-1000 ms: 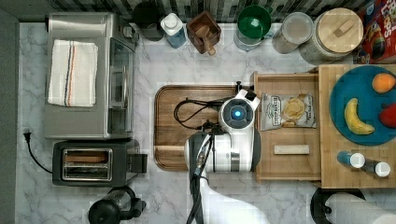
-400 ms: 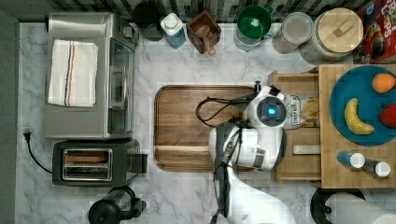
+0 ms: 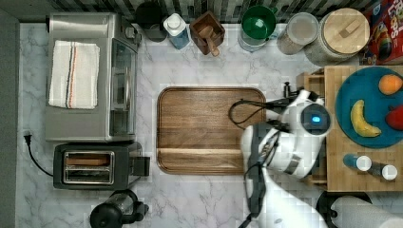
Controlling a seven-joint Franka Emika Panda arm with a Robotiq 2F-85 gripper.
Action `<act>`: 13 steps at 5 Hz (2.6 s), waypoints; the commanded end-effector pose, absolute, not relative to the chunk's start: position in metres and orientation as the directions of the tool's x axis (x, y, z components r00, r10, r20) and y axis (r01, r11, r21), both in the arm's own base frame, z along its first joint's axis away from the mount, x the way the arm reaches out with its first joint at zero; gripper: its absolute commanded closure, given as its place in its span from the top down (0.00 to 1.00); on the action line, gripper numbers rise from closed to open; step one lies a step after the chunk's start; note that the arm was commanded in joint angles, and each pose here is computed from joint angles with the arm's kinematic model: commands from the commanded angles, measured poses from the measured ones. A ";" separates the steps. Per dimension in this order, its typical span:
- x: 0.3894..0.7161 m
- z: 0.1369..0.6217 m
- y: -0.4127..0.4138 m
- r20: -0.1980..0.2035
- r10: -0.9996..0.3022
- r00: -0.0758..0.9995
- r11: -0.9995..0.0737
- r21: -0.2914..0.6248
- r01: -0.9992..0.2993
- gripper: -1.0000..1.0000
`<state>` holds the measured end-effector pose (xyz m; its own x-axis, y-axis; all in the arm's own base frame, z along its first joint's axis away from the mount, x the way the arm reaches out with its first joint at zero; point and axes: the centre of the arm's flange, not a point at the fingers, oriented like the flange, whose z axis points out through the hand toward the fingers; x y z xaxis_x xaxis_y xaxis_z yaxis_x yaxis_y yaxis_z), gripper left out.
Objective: Close the drawer.
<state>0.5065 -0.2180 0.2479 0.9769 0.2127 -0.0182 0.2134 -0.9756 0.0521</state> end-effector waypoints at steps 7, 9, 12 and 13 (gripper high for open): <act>0.495 0.310 -0.410 0.142 0.077 0.987 -0.978 0.203 0.047 0.00; 0.495 0.311 -0.410 0.142 0.078 0.987 -0.978 0.203 0.048 0.00; 0.495 0.311 -0.410 0.142 0.077 0.987 -0.978 0.203 0.047 0.00; 0.495 0.311 -0.410 0.142 0.077 0.987 -0.978 0.203 0.047 0.00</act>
<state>0.5163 -0.2787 0.2446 0.9834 0.1804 0.0203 0.1801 -0.9835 0.0189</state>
